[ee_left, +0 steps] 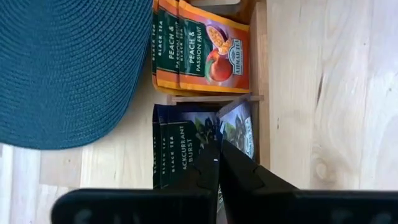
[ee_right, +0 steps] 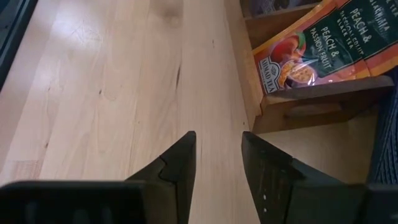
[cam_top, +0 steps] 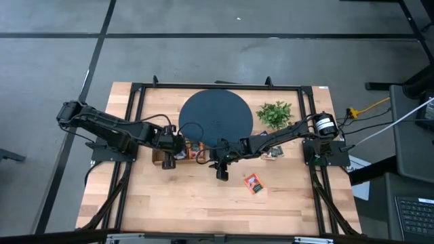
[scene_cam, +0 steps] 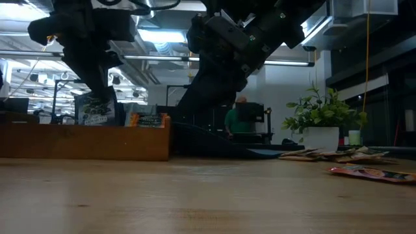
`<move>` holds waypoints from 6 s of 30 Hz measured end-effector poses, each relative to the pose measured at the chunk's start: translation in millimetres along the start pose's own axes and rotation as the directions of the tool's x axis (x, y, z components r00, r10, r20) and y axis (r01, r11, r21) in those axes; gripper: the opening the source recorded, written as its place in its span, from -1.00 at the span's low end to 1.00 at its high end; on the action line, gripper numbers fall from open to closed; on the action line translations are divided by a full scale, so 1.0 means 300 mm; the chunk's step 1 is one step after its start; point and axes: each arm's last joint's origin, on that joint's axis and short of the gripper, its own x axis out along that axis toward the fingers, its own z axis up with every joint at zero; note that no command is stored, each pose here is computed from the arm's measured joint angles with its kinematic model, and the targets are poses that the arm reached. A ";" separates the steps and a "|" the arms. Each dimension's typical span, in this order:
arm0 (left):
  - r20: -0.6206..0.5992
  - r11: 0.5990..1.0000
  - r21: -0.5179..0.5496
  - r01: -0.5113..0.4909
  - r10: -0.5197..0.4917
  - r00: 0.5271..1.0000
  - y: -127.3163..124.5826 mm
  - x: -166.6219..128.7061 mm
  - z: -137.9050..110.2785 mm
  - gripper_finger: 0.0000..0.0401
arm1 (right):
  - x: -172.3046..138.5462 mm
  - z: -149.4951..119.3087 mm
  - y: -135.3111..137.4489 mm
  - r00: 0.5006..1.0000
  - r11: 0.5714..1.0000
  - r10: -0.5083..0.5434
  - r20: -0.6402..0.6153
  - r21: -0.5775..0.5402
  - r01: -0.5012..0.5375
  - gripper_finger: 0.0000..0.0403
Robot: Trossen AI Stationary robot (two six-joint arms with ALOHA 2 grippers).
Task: Pick & Place Tea
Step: Put the blue tea bag into the middle section of the wooden organizer, then put the orange tea bag into the right section of the wooden organizer
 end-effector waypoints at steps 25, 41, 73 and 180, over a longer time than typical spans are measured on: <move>-0.010 1.000 0.007 -0.016 0.016 1.000 0.023 0.008 0.004 -0.96 | 0.000 0.002 0.001 1.000 1.000 0.002 0.008 -0.001 -0.002 -0.35; 0.017 0.998 -0.010 -0.065 0.065 0.998 0.027 0.008 0.010 -0.60 | 0.000 0.002 0.001 1.000 1.000 0.002 0.007 0.001 -0.002 -0.35; 0.413 1.000 0.006 0.005 -0.007 0.911 -0.268 0.020 0.077 -0.99 | -0.309 -0.066 0.252 0.969 0.933 0.010 -0.248 0.350 0.080 -0.40; 0.248 0.968 0.171 0.186 -0.225 0.942 -0.406 0.473 0.306 -0.99 | -0.140 -0.394 0.417 0.951 0.971 -0.223 -0.213 -0.138 0.197 -0.16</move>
